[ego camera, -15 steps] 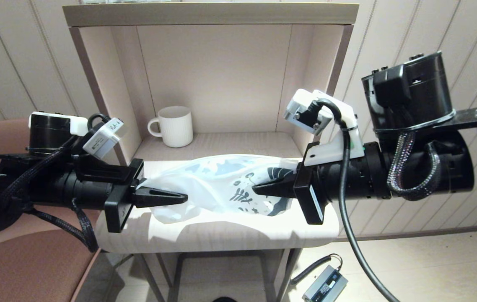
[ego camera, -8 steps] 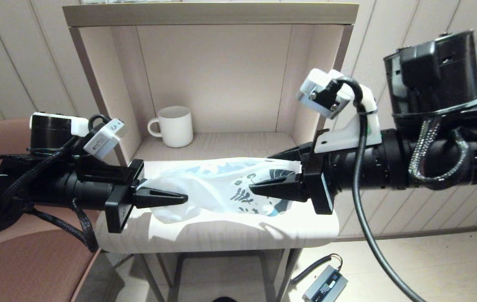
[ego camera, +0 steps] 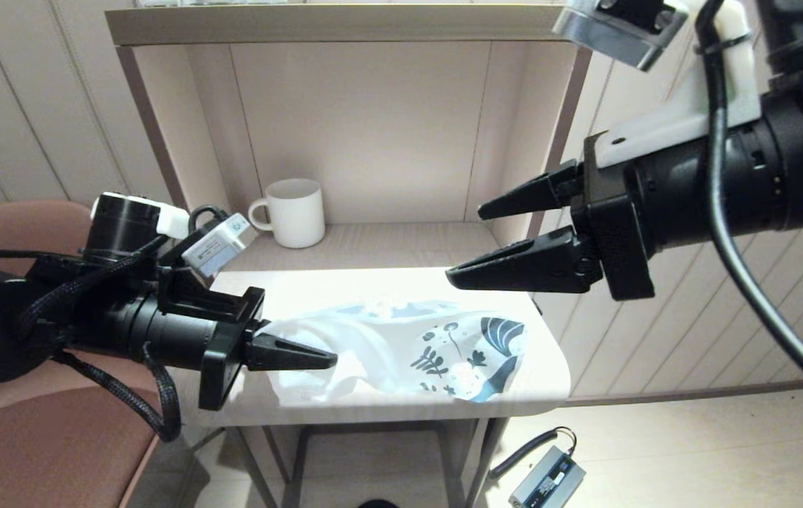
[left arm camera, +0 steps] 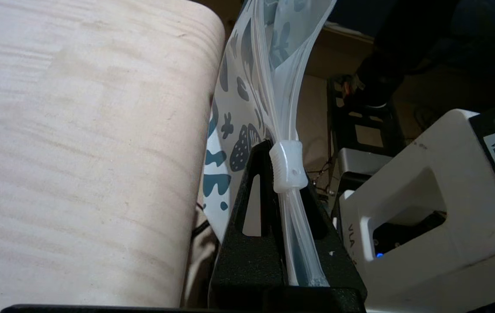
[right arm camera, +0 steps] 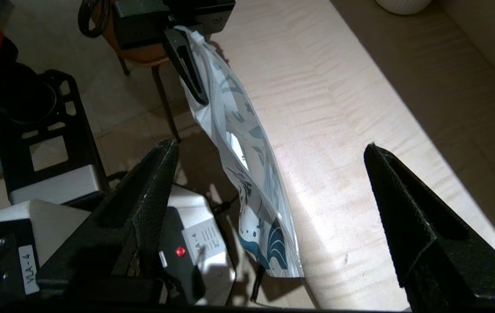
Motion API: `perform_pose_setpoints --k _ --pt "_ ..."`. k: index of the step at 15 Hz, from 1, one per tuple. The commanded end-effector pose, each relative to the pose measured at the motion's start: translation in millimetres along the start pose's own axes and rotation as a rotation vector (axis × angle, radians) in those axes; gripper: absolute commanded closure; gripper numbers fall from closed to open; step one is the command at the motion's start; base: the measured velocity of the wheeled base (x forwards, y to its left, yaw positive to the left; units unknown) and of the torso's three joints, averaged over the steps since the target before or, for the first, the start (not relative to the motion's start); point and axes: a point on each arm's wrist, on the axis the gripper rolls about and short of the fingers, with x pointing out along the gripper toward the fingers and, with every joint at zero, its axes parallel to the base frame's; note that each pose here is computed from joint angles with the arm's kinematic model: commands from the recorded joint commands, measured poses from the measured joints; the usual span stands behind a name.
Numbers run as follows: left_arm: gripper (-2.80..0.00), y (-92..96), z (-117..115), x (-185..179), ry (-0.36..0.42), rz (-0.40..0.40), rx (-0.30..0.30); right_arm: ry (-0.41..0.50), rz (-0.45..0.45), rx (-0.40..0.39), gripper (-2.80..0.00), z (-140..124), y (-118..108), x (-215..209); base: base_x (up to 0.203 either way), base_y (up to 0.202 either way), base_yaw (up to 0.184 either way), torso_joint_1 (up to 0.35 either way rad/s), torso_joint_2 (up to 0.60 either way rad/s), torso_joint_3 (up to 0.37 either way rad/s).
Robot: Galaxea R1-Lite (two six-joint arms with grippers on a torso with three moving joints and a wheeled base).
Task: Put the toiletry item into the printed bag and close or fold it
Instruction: Close the strorage bag and place it on the desk
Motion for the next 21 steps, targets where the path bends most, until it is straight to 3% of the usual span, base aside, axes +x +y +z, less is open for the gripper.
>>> perform_pose_setpoints --k 1,3,7,14,21 --pt "0.00 0.4 13.4 3.5 0.007 -0.019 0.031 0.095 0.026 -0.048 -2.80 5.8 5.7 26.7 0.000 0.000 0.000 0.000 0.00 0.000" --pt "0.00 7.8 19.1 11.7 0.012 -0.033 0.052 0.123 0.033 -0.104 -2.80 11.9 13.1 43.3 0.000 0.000 0.000 0.000 0.00 0.000" --pt "0.00 27.9 16.5 25.1 0.070 -0.019 -0.009 0.138 0.059 -0.149 -2.80 9.6 16.2 71.9 0.000 0.000 0.000 0.000 0.00 0.000" --pt "0.00 27.0 15.9 24.9 0.078 -0.025 -0.008 0.143 0.116 -0.182 -2.80 3.4 28.2 114.0 0.000 0.000 0.000 0.000 0.00 0.000" --pt "0.00 26.0 14.7 25.1 0.077 -0.033 -0.009 0.129 0.105 -0.180 -2.80 -0.1 22.4 131.4 0.000 0.000 0.000 0.000 0.00 0.000"
